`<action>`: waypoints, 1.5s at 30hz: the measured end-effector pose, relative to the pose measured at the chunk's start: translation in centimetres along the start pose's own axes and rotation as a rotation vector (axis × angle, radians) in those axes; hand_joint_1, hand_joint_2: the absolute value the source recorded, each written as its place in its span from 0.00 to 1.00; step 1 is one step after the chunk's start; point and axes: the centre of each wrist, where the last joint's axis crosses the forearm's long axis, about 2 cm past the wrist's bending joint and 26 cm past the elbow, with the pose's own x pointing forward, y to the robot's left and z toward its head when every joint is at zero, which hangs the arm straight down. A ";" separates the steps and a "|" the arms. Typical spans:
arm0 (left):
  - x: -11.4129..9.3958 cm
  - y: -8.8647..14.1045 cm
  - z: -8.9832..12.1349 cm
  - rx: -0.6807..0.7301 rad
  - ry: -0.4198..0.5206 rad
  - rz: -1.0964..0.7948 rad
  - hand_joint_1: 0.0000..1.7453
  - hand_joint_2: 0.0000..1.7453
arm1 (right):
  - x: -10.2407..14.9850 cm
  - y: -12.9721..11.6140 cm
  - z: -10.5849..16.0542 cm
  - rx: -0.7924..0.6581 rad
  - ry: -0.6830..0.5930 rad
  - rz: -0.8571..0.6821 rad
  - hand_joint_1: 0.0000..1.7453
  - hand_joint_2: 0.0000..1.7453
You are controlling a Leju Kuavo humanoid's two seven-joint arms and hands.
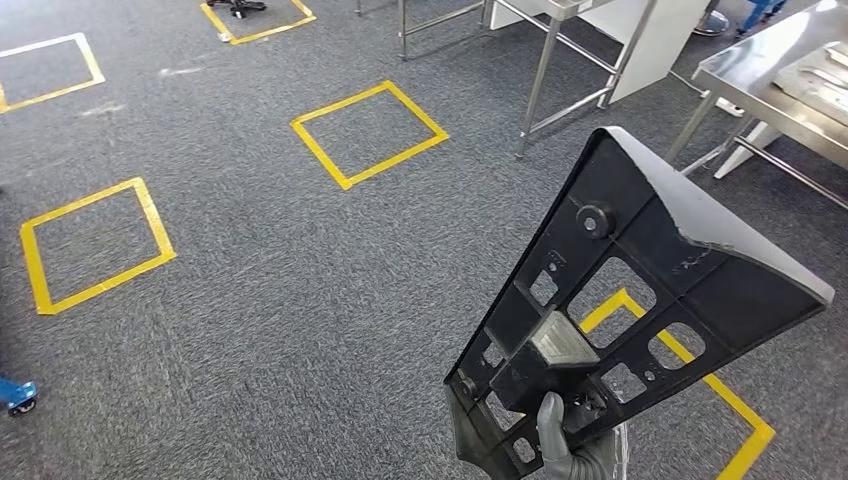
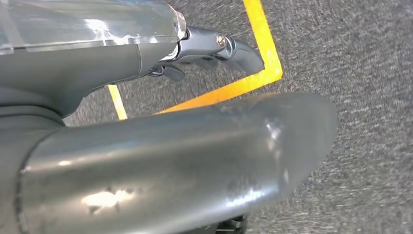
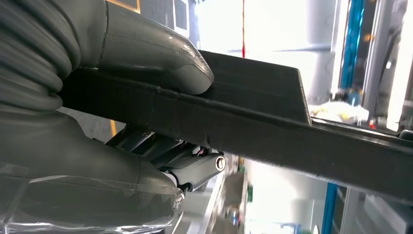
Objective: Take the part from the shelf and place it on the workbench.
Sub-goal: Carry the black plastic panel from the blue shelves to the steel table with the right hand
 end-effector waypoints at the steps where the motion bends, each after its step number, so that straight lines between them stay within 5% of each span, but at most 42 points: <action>1: 0.0 0.0 0.0 0.000 0.001 0.000 0.00 0.00 | 0.0 0.0 0.0 0.000 0.002 0.000 1.00 1.00; 45: 0.3 0.0 -0.2 -0.017 -0.005 -0.002 0.00 0.00 | -0.1 -0.1 -0.2 -0.003 0.030 0.020 1.00 1.00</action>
